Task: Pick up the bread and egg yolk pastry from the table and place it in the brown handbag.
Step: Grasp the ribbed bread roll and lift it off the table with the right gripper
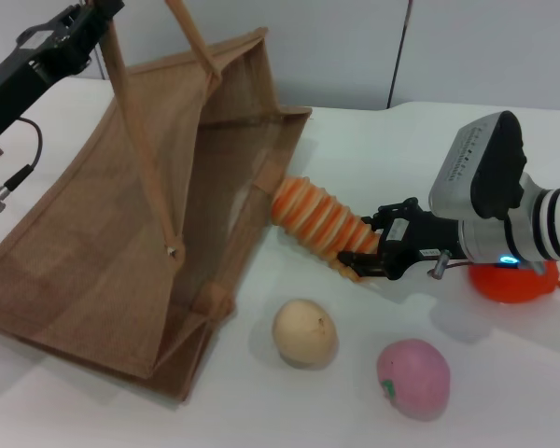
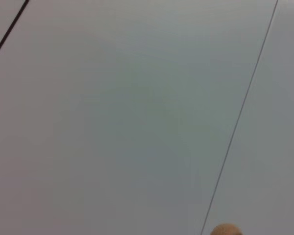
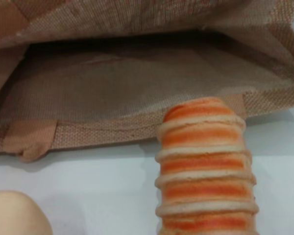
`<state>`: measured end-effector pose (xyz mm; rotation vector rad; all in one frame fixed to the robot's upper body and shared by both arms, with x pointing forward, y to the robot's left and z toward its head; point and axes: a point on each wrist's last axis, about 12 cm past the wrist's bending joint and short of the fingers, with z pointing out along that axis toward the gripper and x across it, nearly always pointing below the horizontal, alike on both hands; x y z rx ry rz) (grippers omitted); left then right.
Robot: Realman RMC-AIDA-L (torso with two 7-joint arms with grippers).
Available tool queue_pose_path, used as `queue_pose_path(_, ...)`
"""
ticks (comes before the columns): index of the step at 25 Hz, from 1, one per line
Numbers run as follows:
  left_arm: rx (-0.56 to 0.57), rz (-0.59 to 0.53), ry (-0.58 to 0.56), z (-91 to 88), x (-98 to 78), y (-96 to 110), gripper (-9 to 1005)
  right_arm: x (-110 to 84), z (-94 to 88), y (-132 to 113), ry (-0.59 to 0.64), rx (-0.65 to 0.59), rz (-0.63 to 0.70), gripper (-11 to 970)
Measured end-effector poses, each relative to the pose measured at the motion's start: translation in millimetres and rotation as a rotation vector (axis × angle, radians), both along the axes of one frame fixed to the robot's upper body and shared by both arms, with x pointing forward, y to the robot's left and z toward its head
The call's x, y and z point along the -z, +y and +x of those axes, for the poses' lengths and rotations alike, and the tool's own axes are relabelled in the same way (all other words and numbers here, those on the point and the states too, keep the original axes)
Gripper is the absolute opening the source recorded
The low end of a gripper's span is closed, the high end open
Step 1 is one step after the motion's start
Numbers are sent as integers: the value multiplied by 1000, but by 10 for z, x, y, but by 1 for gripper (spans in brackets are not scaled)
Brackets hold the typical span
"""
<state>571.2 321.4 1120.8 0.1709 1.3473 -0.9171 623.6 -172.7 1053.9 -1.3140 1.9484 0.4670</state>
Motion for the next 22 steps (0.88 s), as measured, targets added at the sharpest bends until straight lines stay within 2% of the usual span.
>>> queue_pose_path(2, 1, 1, 1, -1, 2, -1, 129, 2, -2, 2, -7, -9, -5, 669)
queue_pose_path(7, 2, 3, 2, -3, 5, -1, 129, 11, -10, -5, -13, -13, -7, 575)
queue_pose_path(22, 1, 5, 6, -19, 15, 14, 132, -46, -7, -59, -22, -11, 49, 462)
